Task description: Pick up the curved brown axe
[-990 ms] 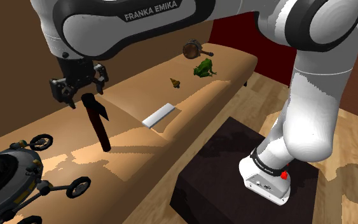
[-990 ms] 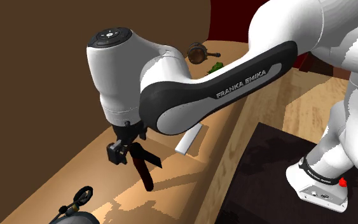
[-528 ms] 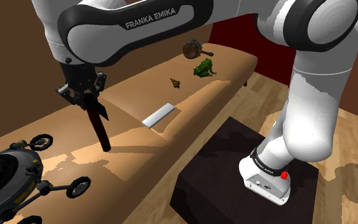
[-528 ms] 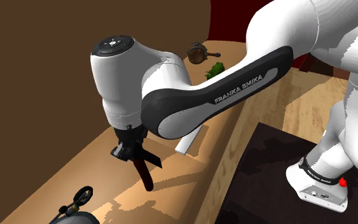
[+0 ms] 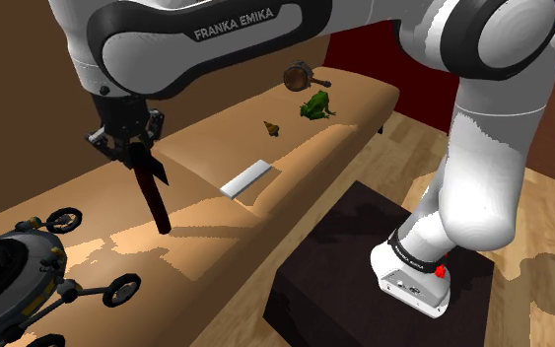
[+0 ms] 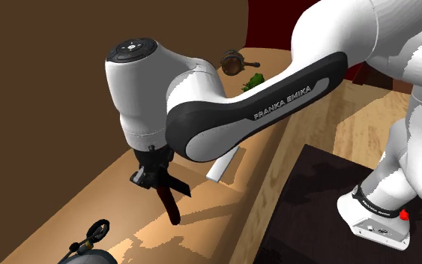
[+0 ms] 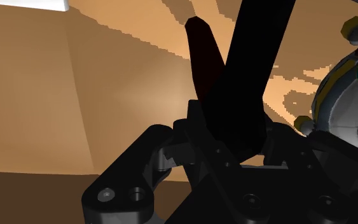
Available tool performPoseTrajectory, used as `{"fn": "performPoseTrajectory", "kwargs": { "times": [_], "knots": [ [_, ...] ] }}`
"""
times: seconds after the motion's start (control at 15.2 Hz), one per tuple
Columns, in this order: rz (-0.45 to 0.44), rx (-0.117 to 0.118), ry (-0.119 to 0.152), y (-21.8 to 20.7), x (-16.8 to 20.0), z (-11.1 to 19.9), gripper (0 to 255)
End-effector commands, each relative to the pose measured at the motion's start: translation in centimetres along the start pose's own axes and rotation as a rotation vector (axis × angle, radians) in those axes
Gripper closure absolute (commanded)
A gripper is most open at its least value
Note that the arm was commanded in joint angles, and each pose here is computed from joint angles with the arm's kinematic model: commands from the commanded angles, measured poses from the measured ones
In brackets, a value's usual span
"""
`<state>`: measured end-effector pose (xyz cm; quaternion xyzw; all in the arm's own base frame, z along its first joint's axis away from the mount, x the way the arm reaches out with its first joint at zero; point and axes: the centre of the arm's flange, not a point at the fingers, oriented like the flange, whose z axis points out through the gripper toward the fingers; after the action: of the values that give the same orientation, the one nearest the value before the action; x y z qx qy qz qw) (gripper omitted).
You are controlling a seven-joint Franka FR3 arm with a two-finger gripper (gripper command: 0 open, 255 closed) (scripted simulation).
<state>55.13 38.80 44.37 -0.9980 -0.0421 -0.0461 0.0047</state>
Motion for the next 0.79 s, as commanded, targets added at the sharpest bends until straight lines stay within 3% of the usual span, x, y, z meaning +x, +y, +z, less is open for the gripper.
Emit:
{"fn": "performPoseTrajectory", "kwargs": {
  "times": [0.0, 0.73],
  "knots": [
    [0.0, 0.0, 0.0, 0.0, 0.0, -1.0, 255],
    [0.0, 0.0, 0.0, 0.0, 0.6, -6.7, 255]
  ]
}}
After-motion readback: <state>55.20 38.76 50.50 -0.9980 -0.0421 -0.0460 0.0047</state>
